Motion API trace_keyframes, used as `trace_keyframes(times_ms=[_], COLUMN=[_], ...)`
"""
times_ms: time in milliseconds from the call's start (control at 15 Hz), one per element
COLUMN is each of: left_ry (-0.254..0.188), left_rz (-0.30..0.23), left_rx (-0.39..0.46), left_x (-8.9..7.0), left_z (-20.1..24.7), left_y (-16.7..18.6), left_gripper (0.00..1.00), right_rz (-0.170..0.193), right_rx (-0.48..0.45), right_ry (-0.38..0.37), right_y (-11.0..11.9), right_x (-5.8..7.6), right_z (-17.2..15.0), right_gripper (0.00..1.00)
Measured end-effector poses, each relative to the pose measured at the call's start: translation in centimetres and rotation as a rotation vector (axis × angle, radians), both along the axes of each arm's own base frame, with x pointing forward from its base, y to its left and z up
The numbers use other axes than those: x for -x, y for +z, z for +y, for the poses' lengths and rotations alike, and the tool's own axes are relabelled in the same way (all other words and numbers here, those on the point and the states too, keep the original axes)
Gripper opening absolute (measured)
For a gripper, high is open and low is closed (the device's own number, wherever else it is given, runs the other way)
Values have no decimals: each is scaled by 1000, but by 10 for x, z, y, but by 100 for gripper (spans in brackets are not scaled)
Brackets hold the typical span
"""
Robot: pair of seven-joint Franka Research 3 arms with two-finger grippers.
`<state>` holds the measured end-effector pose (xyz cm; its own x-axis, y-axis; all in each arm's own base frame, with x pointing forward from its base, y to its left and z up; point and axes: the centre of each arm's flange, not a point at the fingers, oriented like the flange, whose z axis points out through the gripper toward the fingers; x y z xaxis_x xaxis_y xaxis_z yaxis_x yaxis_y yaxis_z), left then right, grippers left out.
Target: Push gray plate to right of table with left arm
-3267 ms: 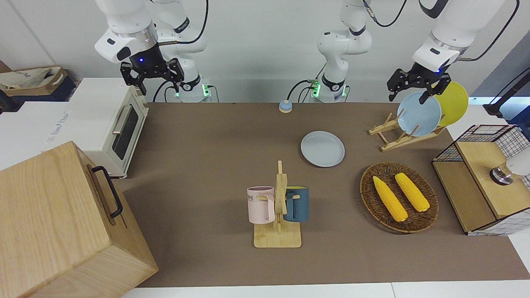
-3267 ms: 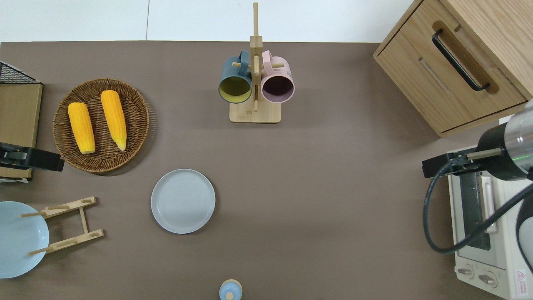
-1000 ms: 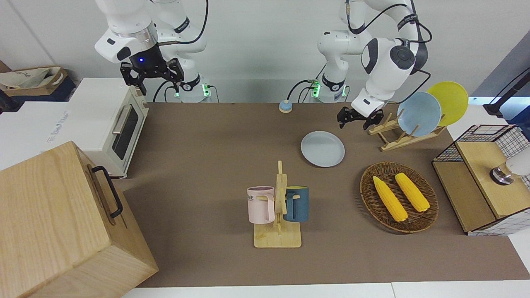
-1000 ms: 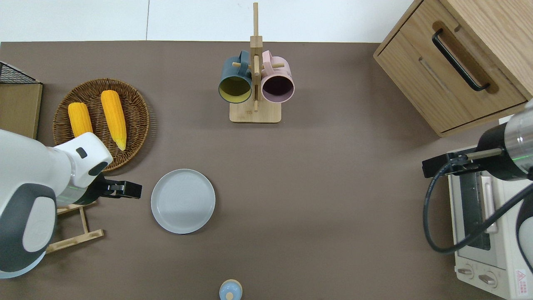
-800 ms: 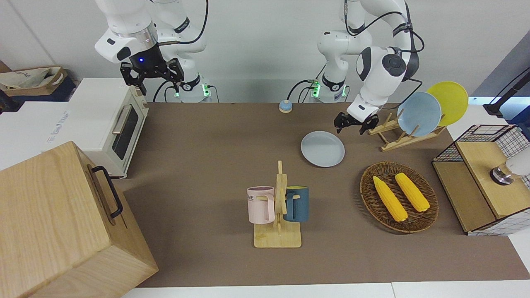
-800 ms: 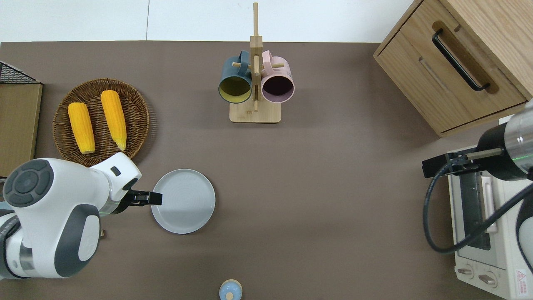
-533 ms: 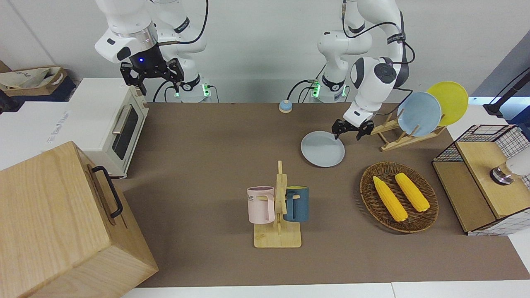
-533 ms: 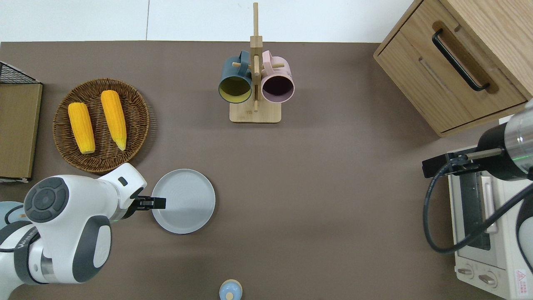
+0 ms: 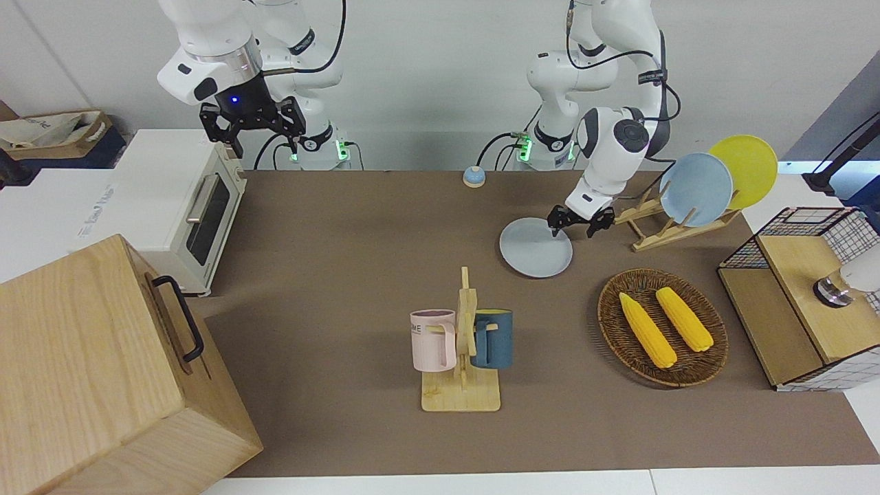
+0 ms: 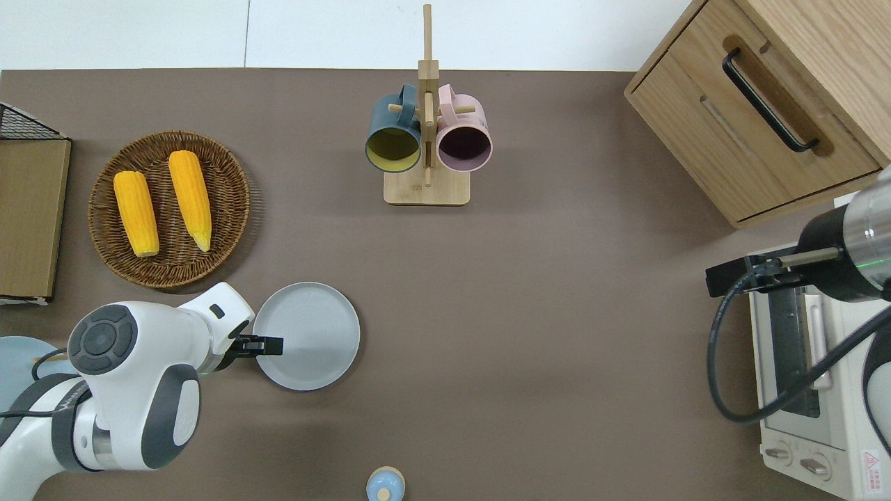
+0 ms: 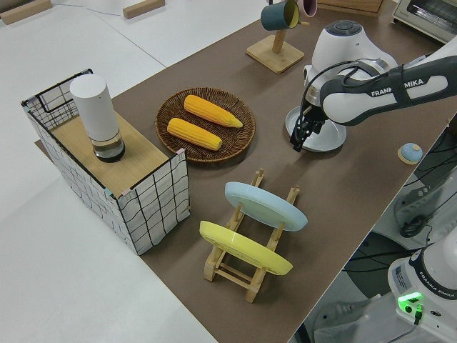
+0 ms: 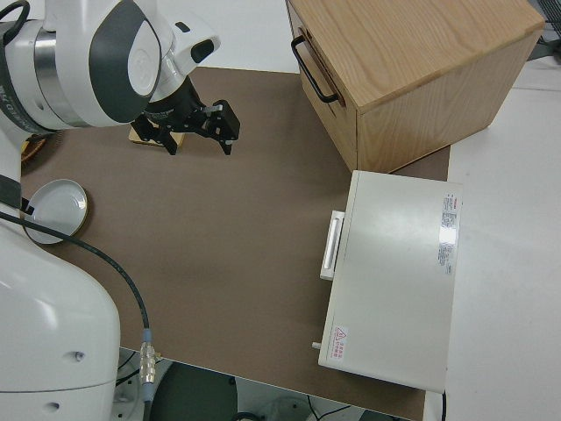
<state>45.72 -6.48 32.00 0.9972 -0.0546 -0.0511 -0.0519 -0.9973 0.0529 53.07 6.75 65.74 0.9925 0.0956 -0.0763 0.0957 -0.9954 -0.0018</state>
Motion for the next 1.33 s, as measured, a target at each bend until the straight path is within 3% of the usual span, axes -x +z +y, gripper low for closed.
trace_keyframes(times_ms=[200,467,667,867,1000,1333], left_ry=[8,100,130,137,138,138], left_rz=[-3,0,1,1,1,-8], left_rx=[0,-4,-6,-6,-6,-4], left_x=[0,2,3,3,3,1], left_z=[0,-1,-7,-9,-9,-9], left_y=[-12,-20,-20,-20,-20,-17], left_gripper=[98,98,96,82,53,5], right_rz=[0,0,0,0,0,0], right_rx=[0,0,0,0,0,0], right_ry=[0,0,0,0,0,0], right_y=[0,0,0,0,0,0], right_x=[0,0,0,0,0,0], right_z=[0,0,0,0,0,0], right_gripper=[99,99,99,99,99,99])
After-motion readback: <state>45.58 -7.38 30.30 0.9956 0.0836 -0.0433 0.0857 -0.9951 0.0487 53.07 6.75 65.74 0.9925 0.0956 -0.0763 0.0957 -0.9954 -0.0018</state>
